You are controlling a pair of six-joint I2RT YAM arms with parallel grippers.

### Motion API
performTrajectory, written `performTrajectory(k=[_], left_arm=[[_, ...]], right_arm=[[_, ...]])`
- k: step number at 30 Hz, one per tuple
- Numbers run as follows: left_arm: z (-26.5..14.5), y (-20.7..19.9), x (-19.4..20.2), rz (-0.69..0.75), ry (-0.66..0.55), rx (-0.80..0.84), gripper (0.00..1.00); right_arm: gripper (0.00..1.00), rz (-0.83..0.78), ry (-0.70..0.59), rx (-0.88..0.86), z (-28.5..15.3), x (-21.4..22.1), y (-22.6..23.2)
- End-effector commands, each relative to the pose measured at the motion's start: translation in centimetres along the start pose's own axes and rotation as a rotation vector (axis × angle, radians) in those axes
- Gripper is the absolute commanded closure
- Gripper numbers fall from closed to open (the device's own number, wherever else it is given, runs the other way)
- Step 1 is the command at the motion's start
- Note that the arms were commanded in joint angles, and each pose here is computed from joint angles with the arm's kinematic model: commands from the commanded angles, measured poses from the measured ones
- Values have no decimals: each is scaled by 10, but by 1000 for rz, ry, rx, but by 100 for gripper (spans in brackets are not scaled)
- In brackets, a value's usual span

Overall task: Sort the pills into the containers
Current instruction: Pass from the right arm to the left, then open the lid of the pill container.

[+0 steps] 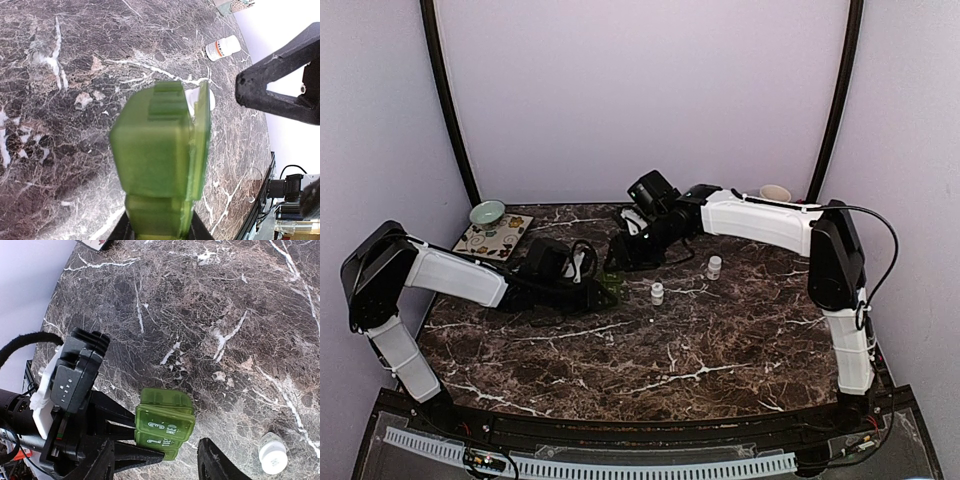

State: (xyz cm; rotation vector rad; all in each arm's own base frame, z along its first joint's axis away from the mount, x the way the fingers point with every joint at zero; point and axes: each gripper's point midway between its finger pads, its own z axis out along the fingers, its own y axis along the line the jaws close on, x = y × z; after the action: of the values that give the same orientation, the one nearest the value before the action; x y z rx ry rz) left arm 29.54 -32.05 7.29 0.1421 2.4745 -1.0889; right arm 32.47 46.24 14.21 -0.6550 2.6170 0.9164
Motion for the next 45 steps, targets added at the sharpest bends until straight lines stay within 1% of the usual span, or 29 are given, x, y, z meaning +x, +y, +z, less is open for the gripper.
performTrajectory(k=[1, 11, 20, 26, 45], left_arm=[[-11, -22, -17, 35, -49, 57, 76], [-11, -36, -16, 63, -35, 125, 76], [-12, -42, -16, 79, -25, 149, 76], [-12, -41, -16, 81, -24, 146, 76], [-8, -31, -14, 67, -14, 93, 77]], right_arm=[[43, -9, -34, -11, -7, -7, 5], [43, 3, -28, -34, -1, -7, 2], [43, 20, -30, -51, -1, -7, -1], [43, 26, -33, -59, -3, -6, -3], [44, 6, -52, -123, -23, -7, 19]])
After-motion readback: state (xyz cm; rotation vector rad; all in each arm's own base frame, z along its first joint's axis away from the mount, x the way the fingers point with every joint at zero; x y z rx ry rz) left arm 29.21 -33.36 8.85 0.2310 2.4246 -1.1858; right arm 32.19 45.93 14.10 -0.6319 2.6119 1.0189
